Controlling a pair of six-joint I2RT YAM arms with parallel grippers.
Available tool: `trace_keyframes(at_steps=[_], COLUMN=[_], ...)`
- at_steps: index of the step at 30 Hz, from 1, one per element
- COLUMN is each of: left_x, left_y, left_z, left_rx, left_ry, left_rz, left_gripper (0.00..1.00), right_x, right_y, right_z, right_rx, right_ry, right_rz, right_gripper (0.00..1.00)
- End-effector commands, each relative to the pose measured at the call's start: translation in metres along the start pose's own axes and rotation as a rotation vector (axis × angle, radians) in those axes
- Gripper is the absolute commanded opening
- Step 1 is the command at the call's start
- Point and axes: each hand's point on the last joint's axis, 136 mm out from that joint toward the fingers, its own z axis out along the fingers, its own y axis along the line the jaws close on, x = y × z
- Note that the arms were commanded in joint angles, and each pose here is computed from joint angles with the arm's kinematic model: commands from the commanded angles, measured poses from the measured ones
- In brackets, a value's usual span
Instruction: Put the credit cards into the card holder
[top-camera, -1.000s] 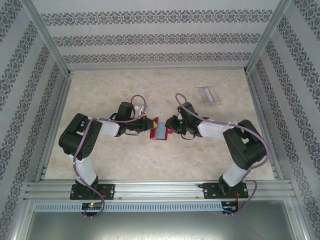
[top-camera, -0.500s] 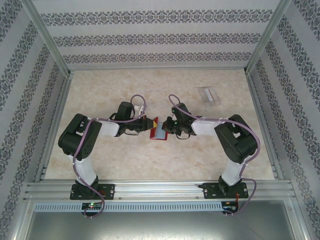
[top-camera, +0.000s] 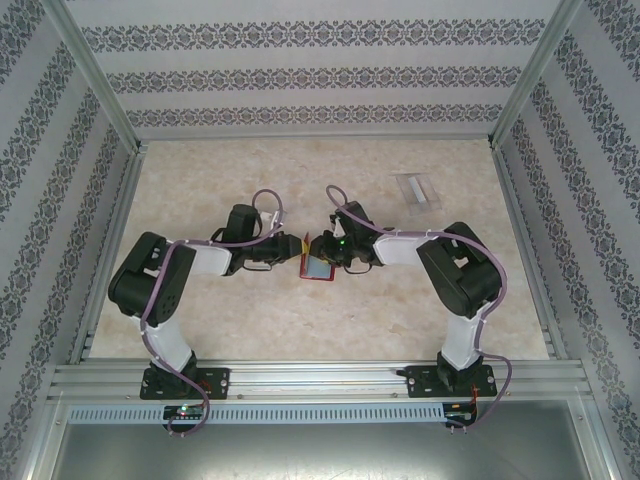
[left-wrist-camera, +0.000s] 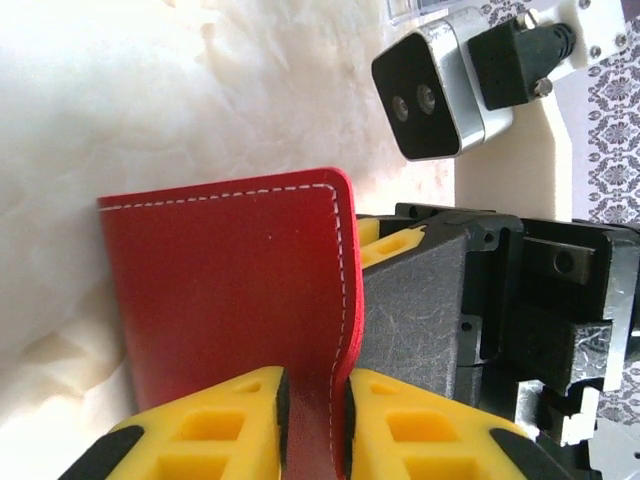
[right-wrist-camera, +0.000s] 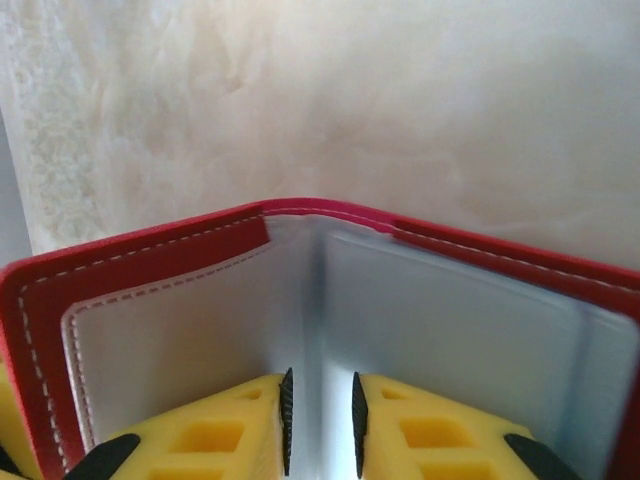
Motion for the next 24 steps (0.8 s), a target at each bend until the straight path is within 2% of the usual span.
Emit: trace_keyframes(at_steps=[1,4,7,8,12,16,24], left_x=[-0.008,-0.011,-0.014,-0.017,-0.019,-0.023,-0.018], left_y=[-0.016,-0.019,-0.017,-0.016,0.001,0.019,0.047], left_z=[-0.015,-0.028,-0.045,-0.053,-0.079,-0.105,-0.131], left_rx=[0.05,0.051,0.022,0.01,-0.07,-0.093,-0.147], left_ry=[-0.046,-0.068,-0.112,-0.132,-0.185,-0.254,-0.314], left_rz=[0.032,0.036,0.031,0.032,-0.008,-0.076,-0.168], left_gripper=[0.32,0.42,0.6,0.63,0.59,0.55,0.58], right_x=[0.005,0.007,0.009,0.01,0.013,0.017,0.027], right_y=[0.011,0.013,0.014,0.013,0.006,0.004,-0.004], right_z=[0.007,0.011,0.016,0.018,0.024,0.023,0.023], right_rx=[-0.02,-0.009,0.013,0.027,0.101,0.233,0.539], right_ry=[0.039,0.049,0.059,0.064,0.075,0.069,0.035], right_rz=[-0.06,-0.08,-0.102,-0.107,-0.137,-0.235,-0.427], right_gripper=[0.29,0.33,0.37,0.38,0.41,0.43,0.56])
